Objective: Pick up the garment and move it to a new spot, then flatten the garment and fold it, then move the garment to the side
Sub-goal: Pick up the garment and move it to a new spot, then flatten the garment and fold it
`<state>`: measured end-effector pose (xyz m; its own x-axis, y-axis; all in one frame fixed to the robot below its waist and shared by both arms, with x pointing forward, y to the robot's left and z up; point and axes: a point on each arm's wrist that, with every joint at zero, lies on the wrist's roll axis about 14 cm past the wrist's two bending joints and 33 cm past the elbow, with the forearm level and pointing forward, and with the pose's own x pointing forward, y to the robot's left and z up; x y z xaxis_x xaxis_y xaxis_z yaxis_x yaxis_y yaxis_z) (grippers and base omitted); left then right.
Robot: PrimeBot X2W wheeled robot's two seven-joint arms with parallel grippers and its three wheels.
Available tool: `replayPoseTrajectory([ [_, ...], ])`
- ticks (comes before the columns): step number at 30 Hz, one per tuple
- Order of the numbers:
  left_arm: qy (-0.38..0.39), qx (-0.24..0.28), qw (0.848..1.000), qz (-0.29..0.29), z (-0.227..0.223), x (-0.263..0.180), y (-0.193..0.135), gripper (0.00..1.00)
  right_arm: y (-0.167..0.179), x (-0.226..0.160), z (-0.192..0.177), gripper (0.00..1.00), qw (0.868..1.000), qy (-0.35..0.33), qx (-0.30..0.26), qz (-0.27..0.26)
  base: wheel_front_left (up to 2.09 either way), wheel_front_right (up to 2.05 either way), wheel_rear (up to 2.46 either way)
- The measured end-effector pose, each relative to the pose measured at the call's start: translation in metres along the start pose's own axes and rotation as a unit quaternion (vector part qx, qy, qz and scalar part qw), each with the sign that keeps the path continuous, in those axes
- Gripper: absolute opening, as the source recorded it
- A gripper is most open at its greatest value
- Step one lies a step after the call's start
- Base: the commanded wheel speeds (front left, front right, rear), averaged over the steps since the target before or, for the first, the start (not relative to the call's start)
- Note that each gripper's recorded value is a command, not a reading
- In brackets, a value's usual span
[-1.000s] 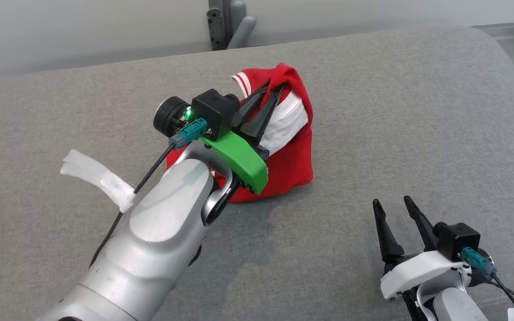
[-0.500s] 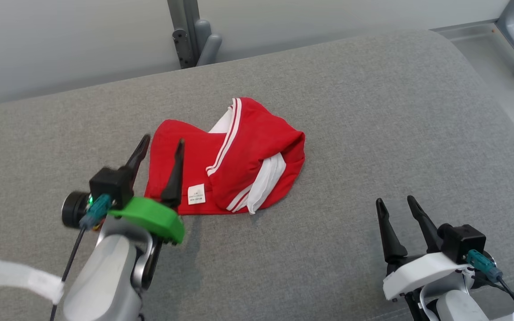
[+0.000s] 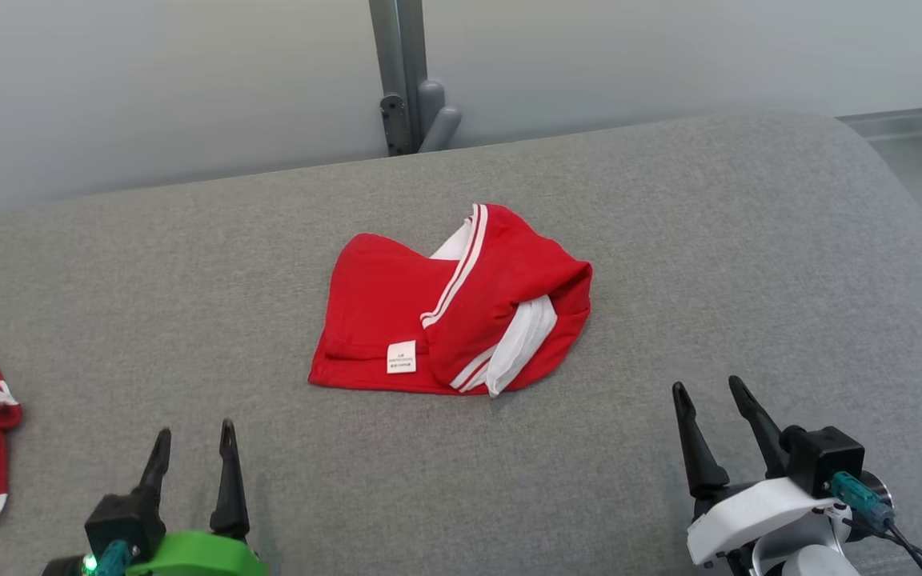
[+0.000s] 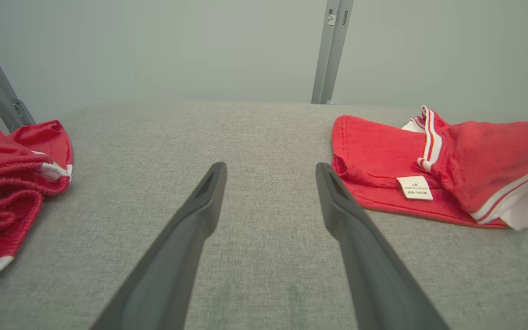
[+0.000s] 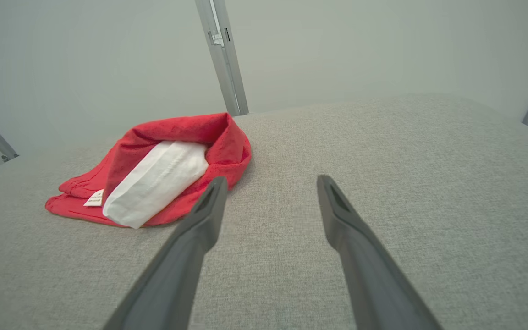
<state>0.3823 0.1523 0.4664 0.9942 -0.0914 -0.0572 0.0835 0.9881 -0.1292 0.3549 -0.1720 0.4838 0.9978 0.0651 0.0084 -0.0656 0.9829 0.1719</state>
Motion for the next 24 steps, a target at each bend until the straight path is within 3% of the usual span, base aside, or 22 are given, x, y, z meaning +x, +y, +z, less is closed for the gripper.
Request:
replayPoseTrajectory([
  [9, 0.021, -0.006, 0.998, 0.066, -0.018, -0.048, 0.035, 1.00, 0.027, 0.005, -0.002, 1.00, 0.999, 0.002, -0.004, 0.043, 0.00, 0.00, 0.00],
  [24, 0.027, -0.019, 0.997, 0.063, -0.024, -0.058, 0.031, 1.00, 0.066, 0.023, -0.008, 1.00, 0.994, 0.012, -0.009, 0.104, 0.00, 0.00, 0.00],
])
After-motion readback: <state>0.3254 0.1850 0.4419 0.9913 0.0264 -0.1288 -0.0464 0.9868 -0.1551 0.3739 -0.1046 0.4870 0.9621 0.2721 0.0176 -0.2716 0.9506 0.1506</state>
